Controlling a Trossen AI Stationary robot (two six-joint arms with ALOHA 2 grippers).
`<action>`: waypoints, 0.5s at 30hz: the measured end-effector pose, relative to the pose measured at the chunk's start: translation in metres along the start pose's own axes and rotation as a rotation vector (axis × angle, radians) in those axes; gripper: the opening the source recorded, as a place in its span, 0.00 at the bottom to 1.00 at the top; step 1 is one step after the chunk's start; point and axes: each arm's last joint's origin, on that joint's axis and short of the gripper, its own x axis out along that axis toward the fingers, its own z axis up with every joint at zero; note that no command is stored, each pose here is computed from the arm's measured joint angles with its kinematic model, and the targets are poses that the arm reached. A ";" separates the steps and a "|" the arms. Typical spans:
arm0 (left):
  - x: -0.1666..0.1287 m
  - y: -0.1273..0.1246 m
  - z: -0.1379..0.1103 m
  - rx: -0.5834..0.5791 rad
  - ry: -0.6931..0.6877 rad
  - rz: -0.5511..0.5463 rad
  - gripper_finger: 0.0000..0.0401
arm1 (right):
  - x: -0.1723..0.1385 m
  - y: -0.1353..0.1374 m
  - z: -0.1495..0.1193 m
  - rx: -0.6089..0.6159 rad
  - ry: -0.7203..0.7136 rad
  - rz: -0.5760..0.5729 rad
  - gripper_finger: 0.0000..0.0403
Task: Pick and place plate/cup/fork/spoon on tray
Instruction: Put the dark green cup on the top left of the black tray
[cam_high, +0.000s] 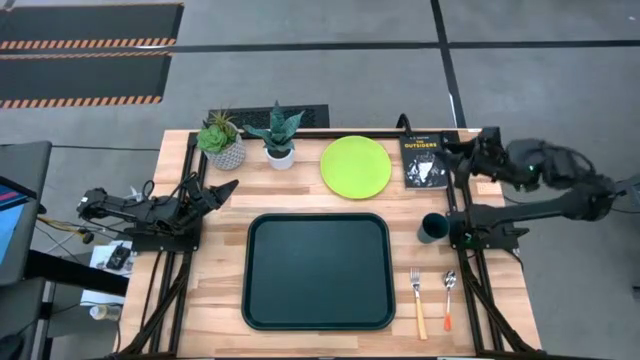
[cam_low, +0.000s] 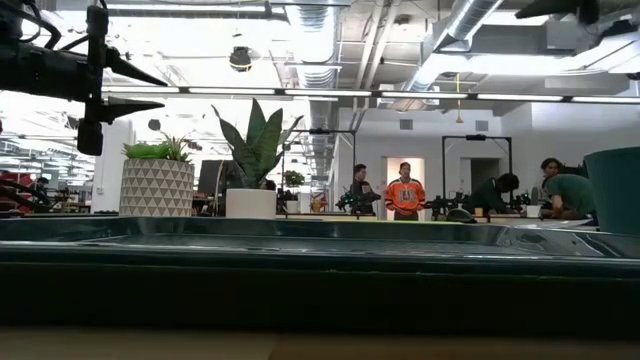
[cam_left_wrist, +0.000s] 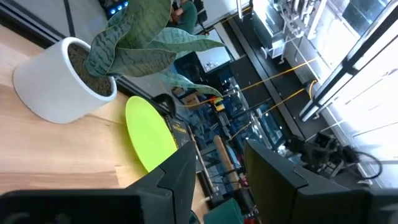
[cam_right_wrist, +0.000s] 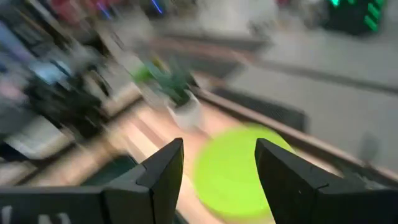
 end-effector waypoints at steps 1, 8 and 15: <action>0.000 0.000 0.000 0.000 0.000 0.000 0.31 | -0.003 0.002 0.008 -0.006 0.053 -0.041 0.56; 0.000 0.000 0.000 0.005 0.001 0.000 0.34 | -0.006 0.013 0.033 0.087 0.344 -0.284 0.53; 0.000 0.000 0.000 0.011 0.001 -0.001 0.40 | 0.004 0.012 0.013 0.154 0.487 -0.253 0.46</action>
